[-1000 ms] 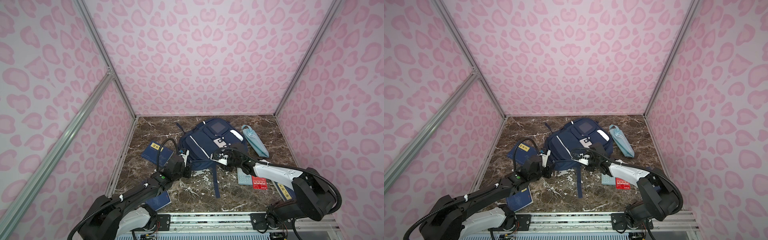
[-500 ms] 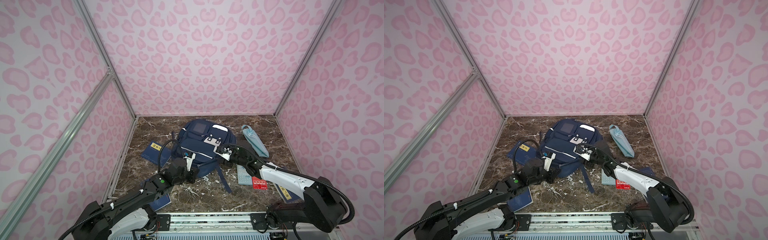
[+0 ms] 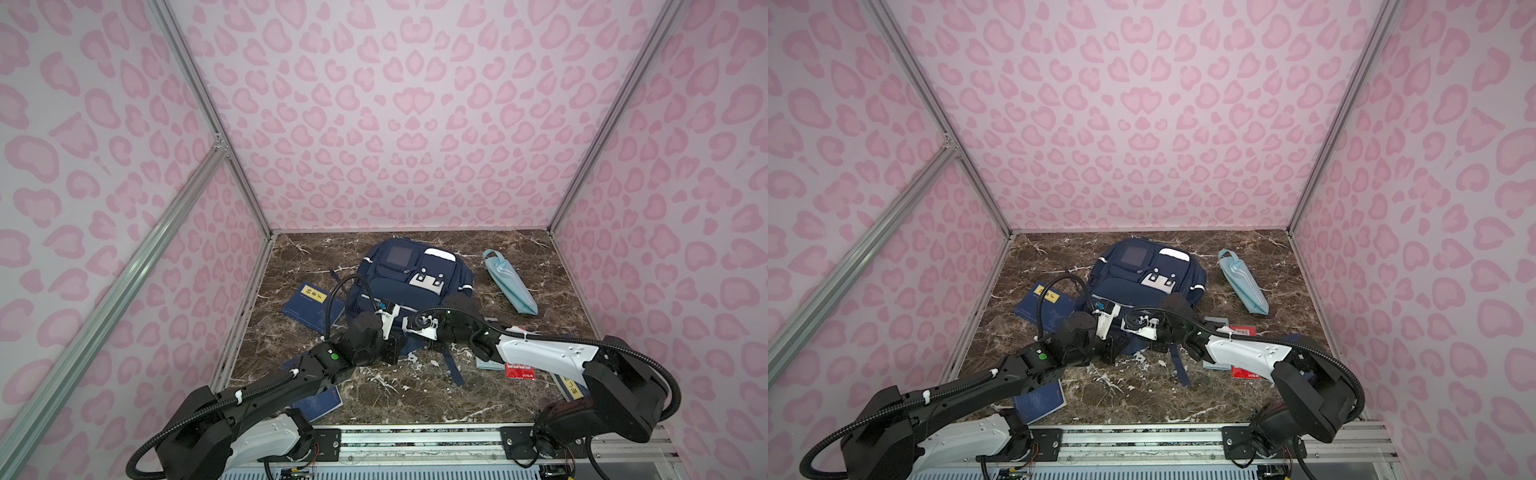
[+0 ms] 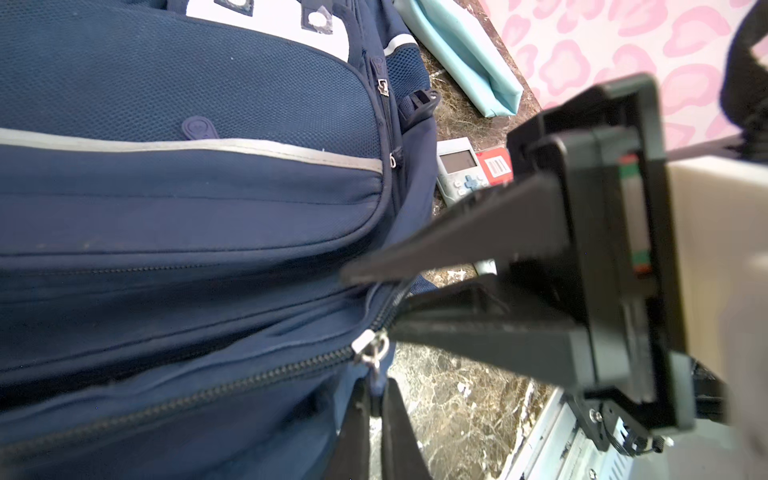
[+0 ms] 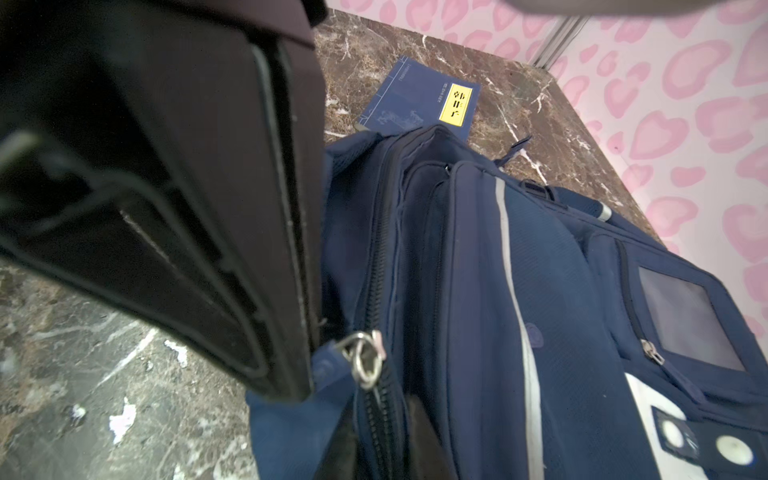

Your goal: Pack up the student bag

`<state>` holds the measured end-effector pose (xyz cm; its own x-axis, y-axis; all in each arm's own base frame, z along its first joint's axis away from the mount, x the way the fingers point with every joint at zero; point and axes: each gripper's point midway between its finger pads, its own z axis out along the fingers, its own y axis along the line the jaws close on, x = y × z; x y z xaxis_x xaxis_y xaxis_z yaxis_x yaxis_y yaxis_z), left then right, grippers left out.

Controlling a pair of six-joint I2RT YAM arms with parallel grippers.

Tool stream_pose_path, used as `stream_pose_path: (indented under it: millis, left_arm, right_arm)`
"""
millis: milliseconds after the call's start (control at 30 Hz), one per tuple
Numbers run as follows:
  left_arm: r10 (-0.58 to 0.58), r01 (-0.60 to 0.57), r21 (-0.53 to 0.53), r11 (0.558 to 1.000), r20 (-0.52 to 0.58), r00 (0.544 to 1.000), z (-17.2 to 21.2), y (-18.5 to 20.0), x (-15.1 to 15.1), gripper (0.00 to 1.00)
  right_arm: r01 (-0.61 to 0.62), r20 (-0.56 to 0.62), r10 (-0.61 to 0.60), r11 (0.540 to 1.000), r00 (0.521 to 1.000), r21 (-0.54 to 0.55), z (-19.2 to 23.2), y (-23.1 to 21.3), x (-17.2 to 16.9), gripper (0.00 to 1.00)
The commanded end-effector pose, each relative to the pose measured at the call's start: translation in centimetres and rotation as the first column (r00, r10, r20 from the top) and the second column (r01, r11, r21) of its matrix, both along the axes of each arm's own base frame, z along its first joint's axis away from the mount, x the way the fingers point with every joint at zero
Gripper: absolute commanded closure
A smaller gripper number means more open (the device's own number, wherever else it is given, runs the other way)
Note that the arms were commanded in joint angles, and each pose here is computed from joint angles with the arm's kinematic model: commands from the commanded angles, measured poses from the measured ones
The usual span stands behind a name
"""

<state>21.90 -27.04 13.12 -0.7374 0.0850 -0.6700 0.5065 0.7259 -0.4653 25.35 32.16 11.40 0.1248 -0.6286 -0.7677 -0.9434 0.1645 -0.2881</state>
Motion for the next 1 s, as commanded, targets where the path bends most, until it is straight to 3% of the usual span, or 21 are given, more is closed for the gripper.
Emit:
stream_pose_path:
  millis: [0,167,367,467,600,700,767,800,867,967]
  left_arm:
    - [0.02,-0.017,-0.049,0.999,0.063,0.998,2.0,-0.3,0.9,0.97]
    - [0.172,-0.172,0.088,0.981,0.001,0.985,-1.8,3.8,2.7,0.97]
    - [0.357,-0.348,0.124,0.929,-0.064,0.932,-4.8,8.8,4.5,0.97]
    - [0.393,-0.383,0.143,0.913,-0.055,0.918,-4.7,10.4,4.7,0.97]
    - [0.336,-0.328,0.137,0.935,-0.041,0.941,-3.6,9.4,4.2,0.97]
    - [0.258,-0.255,0.084,0.963,-0.028,0.966,-1.6,6.0,3.6,0.97]
    - [0.221,-0.221,0.01,0.975,-0.043,0.974,-0.3,4.1,3.4,0.97]
    - [0.207,-0.207,-0.012,0.978,-0.054,0.977,0.1,3.6,3.3,0.97]
    - [0.177,-0.18,-0.043,0.983,-0.057,0.982,0.8,2.6,3.2,0.97]
    - [0.14,-0.144,-0.061,0.988,-0.062,0.988,1.5,0.8,2.8,0.97]
  right_arm:
    - [0.022,0.027,-0.021,0.998,0.999,-0.051,-0.7,-0.9,0.4,1.0]
    - [0.074,0.047,-0.071,0.996,0.996,-0.057,-0.6,-3.5,0.8,1.0]
    - [0.102,0.052,-0.099,0.993,0.994,-0.063,-0.5,-6.2,1.7,1.0]
    - [0.158,0.076,-0.154,0.986,0.985,-0.051,-0.6,-7.8,3.0,1.0]
    - [0.264,0.078,-0.257,0.959,0.963,-0.098,-0.8,-9.6,5.1,0.99]
    - [0.304,0.063,-0.3,0.95,0.952,-0.065,-0.1,-9.5,5.4,0.74]
    - [0.288,0.06,-0.287,0.958,0.956,-0.002,1.1,-8.7,4.5,0.5]
    - [0.279,0.065,-0.28,0.96,0.958,0.022,1.8,-8.4,4.0,0.42]
    - [0.255,0.072,-0.26,0.964,0.963,0.077,3.1,-7.3,2.9,0.35]
    - [0.193,0.072,-0.201,0.976,0.977,0.103,3.8,-4.6,1.1,0.36]
